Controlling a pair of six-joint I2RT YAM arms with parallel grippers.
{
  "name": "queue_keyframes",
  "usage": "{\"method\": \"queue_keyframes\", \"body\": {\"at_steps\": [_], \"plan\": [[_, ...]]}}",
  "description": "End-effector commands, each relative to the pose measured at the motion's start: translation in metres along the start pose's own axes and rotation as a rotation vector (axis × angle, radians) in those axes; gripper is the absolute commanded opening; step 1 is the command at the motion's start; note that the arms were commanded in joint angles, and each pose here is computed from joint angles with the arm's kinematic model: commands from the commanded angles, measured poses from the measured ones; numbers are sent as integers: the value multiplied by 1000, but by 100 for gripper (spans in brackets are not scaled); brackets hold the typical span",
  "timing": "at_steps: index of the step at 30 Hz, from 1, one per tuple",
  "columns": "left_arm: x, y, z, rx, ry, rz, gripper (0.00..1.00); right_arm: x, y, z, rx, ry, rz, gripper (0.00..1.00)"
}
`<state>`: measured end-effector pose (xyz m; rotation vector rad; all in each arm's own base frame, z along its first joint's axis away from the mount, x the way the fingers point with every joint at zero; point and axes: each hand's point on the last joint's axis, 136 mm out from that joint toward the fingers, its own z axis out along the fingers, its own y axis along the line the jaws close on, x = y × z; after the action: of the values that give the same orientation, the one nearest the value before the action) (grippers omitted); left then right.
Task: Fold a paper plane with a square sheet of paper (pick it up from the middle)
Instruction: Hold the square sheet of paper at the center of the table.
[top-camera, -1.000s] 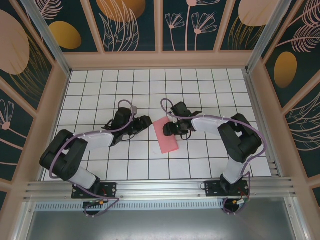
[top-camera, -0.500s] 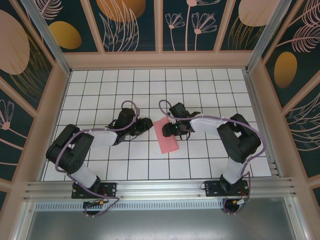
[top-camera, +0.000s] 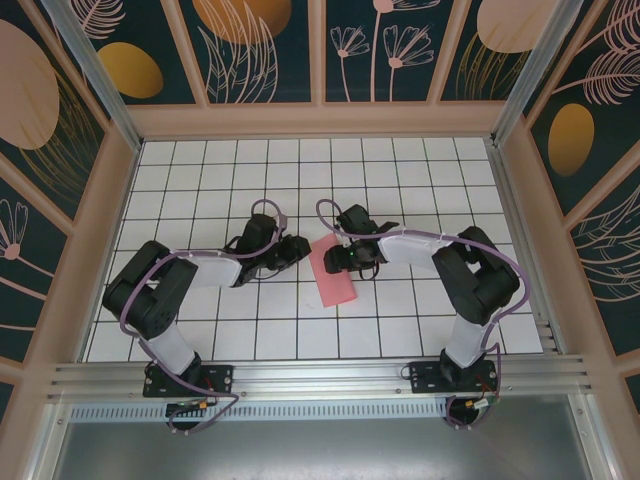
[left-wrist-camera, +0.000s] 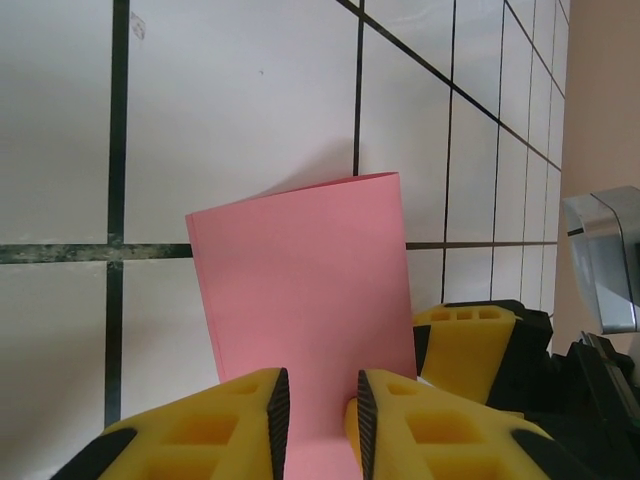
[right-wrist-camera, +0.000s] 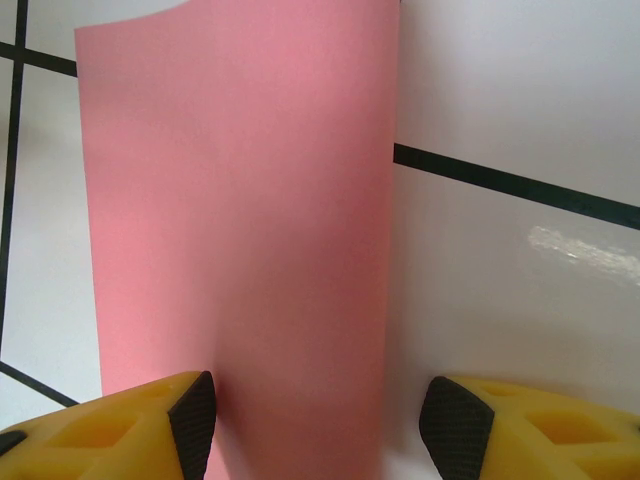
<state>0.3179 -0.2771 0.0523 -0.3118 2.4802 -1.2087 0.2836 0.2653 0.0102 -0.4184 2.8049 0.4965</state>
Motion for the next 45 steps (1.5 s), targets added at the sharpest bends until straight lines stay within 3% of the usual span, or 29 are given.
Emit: {"method": "queue_keyframes", "body": {"at_steps": [1,45], "plan": [[1,-9,10,29,22,15,27,67,-34,46,99,212,28,64],[16,19,34,-83,90,-16,15,85,-43,58,117,269,-7,66]]}}
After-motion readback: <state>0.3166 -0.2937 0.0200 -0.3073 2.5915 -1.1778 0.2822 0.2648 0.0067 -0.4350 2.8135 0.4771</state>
